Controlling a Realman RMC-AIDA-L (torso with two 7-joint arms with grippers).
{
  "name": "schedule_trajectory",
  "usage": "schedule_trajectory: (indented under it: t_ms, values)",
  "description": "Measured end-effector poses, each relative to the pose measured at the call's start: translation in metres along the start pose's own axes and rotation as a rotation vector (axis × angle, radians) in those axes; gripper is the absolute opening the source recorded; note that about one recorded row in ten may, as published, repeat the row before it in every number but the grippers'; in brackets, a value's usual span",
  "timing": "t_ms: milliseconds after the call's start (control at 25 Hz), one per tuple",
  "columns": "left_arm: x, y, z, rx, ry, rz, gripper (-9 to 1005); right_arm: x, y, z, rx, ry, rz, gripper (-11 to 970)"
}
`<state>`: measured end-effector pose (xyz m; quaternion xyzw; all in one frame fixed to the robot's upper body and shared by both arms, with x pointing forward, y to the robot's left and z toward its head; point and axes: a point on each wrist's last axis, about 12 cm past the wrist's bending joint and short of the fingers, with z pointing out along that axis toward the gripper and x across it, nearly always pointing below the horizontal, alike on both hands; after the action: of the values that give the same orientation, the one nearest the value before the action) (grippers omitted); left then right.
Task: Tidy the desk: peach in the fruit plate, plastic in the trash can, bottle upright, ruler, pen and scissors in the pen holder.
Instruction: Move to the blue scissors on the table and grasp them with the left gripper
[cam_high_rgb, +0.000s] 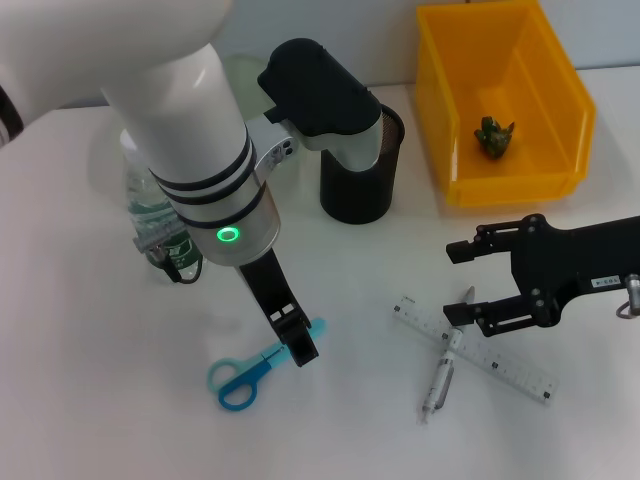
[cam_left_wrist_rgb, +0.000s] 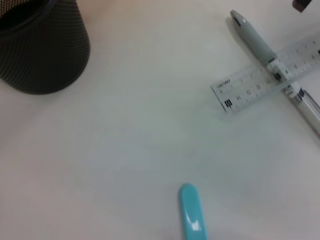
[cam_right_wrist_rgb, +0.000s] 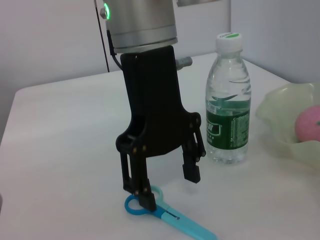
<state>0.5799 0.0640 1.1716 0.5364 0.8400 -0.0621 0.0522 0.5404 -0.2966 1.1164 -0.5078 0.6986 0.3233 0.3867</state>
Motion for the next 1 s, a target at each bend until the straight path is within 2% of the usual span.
schedule_trajectory:
  t_ms: [240,440,1000]
  values:
    - [0.000,-0.001,0.007,0.021,0.004,-0.035,785,-0.001,-0.001,0.001,0.002,0.007,-0.005,761]
    - [-0.003,-0.004,0.011,-0.002,-0.001,-0.041,785,-0.001,-0.002,0.001,0.005,0.009,-0.016,761]
    - [0.001,0.001,0.021,-0.012,0.007,-0.074,785,0.001,-0.001,0.006,-0.008,0.027,-0.039,761]
